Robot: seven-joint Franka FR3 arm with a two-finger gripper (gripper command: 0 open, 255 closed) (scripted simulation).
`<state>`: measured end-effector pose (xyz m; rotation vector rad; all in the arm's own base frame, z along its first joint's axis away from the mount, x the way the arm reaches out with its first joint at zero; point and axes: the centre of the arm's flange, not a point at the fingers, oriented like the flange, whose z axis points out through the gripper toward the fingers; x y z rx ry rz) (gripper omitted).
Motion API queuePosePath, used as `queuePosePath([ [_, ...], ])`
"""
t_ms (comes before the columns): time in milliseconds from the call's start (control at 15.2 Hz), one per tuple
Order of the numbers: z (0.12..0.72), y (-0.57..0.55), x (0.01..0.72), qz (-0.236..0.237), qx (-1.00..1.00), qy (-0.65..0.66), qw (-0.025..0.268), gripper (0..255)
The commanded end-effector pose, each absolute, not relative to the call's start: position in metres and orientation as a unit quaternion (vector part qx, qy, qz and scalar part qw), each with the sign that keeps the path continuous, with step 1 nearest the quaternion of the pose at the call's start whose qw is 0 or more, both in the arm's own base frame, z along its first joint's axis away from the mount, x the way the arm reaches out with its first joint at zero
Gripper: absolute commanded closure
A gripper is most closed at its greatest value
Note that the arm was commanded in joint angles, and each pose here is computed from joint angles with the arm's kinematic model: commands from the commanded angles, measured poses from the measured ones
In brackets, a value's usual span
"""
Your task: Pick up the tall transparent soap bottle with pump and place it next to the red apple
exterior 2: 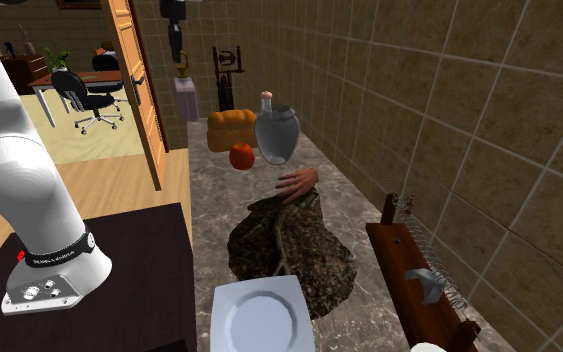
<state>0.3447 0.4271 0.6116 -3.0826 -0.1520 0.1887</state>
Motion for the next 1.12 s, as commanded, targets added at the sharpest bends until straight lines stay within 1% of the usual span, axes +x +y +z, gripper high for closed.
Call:
queuePosePath([
  [0,0.601,0.427,0.344,0.061,-0.997,-0.049,0.025,255],
  [1056,0.517,0.427,0.344,0.061,-0.997,-0.049,0.025,255],
])
